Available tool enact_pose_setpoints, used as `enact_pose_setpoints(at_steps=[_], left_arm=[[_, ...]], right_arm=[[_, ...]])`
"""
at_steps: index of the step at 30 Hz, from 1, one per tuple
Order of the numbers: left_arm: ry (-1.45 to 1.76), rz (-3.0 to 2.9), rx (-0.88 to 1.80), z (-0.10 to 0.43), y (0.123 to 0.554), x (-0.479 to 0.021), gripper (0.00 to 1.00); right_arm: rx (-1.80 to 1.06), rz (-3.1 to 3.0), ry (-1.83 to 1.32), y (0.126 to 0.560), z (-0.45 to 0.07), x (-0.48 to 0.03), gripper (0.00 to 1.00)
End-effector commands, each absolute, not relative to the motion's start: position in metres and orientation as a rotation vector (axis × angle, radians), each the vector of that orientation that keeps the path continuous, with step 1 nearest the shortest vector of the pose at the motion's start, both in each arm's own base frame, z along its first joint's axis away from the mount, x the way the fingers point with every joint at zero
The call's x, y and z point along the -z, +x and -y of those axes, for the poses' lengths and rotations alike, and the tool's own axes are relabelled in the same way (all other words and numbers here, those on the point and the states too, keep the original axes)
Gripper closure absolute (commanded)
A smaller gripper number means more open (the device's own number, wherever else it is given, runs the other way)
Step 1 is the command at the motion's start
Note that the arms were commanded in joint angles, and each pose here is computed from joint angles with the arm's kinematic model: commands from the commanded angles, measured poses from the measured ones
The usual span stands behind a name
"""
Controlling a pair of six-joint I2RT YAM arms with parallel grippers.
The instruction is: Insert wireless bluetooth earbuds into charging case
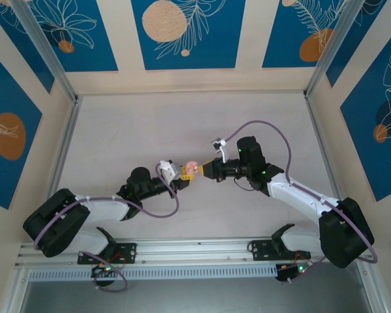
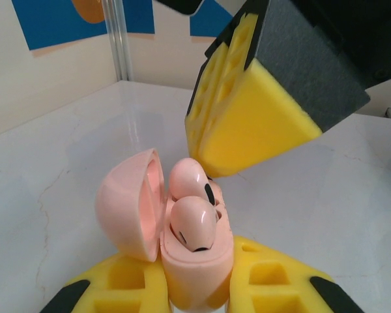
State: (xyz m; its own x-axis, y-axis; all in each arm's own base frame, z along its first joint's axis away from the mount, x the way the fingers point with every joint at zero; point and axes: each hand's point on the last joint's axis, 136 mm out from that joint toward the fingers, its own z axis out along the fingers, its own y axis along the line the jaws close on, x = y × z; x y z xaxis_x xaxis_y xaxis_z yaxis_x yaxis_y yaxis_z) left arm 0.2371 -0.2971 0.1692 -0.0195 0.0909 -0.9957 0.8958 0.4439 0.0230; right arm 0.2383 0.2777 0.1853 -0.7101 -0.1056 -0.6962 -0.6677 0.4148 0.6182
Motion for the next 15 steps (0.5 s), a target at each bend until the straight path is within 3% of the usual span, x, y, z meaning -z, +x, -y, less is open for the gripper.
enact_pose_setpoints(at_steps=[1,15], left_arm=[[0.94,-1.356,0.844,0.302,0.229,-0.19,0.91],[0.969,-1.338,0.873,0.303,0.222,-0.19,0.91]], right_arm=[[-1.307,-2.064,-0.703,0.234,-0.279,-0.197,0.84],[-1.296,-1.96,-0.671,0.23,-0.255,-0.226,0.75]])
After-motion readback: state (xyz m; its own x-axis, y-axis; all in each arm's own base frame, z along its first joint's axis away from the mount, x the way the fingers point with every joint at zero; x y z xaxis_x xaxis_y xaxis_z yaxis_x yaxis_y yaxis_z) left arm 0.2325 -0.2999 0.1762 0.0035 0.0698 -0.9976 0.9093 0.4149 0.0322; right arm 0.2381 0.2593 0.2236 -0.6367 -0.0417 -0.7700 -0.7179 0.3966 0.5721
